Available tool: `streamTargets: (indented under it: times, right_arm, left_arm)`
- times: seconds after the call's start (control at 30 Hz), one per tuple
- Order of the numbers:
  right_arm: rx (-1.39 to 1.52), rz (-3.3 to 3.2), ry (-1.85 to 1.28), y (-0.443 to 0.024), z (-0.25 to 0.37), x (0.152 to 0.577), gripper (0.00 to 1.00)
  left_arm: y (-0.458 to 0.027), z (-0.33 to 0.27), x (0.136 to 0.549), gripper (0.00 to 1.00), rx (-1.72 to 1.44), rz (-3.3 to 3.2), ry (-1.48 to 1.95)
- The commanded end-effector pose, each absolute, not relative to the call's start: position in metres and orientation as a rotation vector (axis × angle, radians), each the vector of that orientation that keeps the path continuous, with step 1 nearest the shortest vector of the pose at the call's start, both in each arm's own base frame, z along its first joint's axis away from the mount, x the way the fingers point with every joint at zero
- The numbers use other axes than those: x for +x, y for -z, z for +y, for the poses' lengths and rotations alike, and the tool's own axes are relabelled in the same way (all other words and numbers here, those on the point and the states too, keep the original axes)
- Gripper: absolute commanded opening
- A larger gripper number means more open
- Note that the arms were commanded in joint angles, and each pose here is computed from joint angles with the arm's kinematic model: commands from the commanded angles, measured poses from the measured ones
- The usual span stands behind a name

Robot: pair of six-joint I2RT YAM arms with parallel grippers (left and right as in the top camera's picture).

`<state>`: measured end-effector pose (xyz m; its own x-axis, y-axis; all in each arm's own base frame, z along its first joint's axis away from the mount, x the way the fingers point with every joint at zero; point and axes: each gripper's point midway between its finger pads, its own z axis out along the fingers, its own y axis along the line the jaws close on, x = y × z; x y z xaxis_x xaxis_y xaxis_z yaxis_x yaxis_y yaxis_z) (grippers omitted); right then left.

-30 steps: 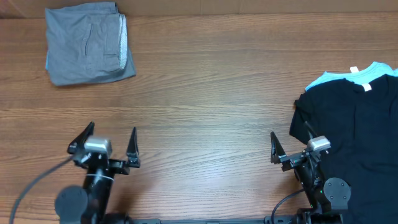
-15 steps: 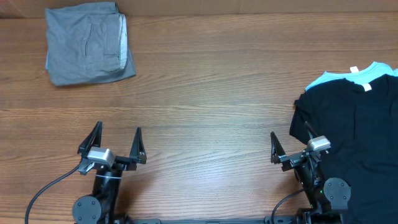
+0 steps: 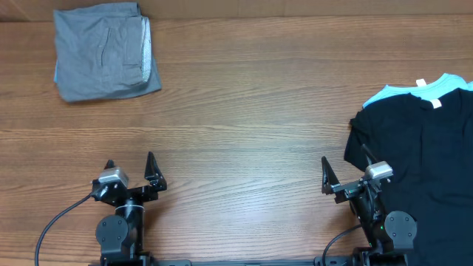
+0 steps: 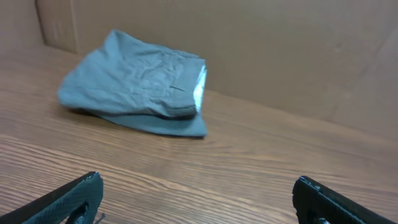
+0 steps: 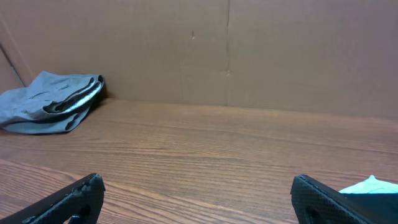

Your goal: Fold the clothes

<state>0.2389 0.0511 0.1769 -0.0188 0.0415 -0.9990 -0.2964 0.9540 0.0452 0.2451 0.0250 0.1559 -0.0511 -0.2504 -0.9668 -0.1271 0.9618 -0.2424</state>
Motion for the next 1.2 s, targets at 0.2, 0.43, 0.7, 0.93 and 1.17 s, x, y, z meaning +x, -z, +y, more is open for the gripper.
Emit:
streamTargets:
  times: [0.2, 0.43, 0.7, 0.93, 1.17]
  right_arm:
    - [-0.201, 1.564, -0.263, -0.1754, 0.0505, 0.2391, 1.0]
    - [-0.201, 1.564, -0.263, -0.1754, 0.0505, 0.2391, 1.0]
    - [-0.201, 1.564, -0.263, -0.1754, 0.0505, 0.2391, 1.0]
    - [-0.201, 1.564, -0.263, -0.1754, 0.0505, 0.2391, 1.0]
    - [-0.201, 1.564, -0.263, -0.1754, 0.0505, 0.2391, 1.0]
  left_arm:
    - [-0.1569, 0.0254, 0.2448, 1.0, -0.091, 1.642, -0.09]
    - [-0.1568, 0.0254, 0.2448, 1.0, -0.091, 1.642, -0.09]
    - [-0.1568, 0.0254, 0.2448, 1.0, -0.091, 1.642, -0.09]
    - [-0.1567, 0.0254, 0.2448, 1.0, -0.091, 1.643, -0.09]
    - [-0.1567, 0.0254, 0.2448, 1.0, -0.091, 1.643, -0.09]
